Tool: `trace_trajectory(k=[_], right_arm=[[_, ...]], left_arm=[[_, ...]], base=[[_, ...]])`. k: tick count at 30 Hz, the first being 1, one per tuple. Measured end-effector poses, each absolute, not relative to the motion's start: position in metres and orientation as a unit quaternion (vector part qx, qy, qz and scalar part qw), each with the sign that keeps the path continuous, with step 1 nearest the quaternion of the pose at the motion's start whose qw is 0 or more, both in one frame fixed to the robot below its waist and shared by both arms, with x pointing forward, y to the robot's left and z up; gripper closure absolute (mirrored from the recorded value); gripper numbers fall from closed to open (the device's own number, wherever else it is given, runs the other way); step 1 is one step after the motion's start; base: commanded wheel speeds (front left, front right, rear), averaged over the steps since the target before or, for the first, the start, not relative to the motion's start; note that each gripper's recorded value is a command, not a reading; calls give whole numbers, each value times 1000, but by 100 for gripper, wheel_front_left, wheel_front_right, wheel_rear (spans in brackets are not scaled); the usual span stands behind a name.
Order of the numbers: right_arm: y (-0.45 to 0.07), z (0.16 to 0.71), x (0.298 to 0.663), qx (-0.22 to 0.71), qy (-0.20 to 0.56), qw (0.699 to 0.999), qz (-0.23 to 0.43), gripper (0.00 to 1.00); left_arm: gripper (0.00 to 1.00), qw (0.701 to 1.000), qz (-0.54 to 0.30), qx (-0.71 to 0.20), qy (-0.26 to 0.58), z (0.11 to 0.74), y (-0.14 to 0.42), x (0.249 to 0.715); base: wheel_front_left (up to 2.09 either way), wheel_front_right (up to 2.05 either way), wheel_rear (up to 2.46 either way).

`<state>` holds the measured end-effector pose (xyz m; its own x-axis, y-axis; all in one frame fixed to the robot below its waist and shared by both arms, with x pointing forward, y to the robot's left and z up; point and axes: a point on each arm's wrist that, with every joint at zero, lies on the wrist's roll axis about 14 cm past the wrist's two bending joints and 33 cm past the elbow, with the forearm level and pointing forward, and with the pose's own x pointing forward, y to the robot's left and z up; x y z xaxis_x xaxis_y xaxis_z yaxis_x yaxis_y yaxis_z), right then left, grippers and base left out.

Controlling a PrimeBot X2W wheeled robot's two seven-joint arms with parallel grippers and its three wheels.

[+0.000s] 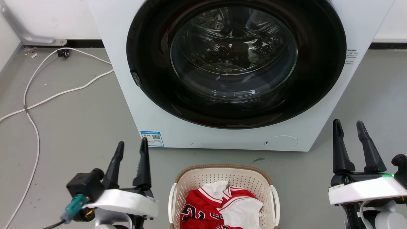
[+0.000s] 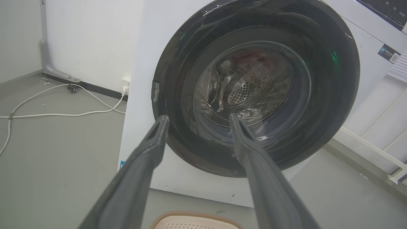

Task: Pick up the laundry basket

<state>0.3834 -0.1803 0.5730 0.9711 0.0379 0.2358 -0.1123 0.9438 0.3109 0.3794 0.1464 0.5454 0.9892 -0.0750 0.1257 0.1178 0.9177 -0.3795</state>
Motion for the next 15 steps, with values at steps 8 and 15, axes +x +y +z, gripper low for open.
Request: trace_trajectory(k=[8, 15], right_arm=[[-175, 579, 382, 114, -126, 984, 46, 0], [-170, 575, 380, 76, -124, 988, 52, 0]], left_arm=[[0, 987, -70, -136, -59, 547, 129, 376], [0, 991, -77, -94, -52, 539, 121, 373]], base=[[0, 0, 0], [0, 0, 0]])
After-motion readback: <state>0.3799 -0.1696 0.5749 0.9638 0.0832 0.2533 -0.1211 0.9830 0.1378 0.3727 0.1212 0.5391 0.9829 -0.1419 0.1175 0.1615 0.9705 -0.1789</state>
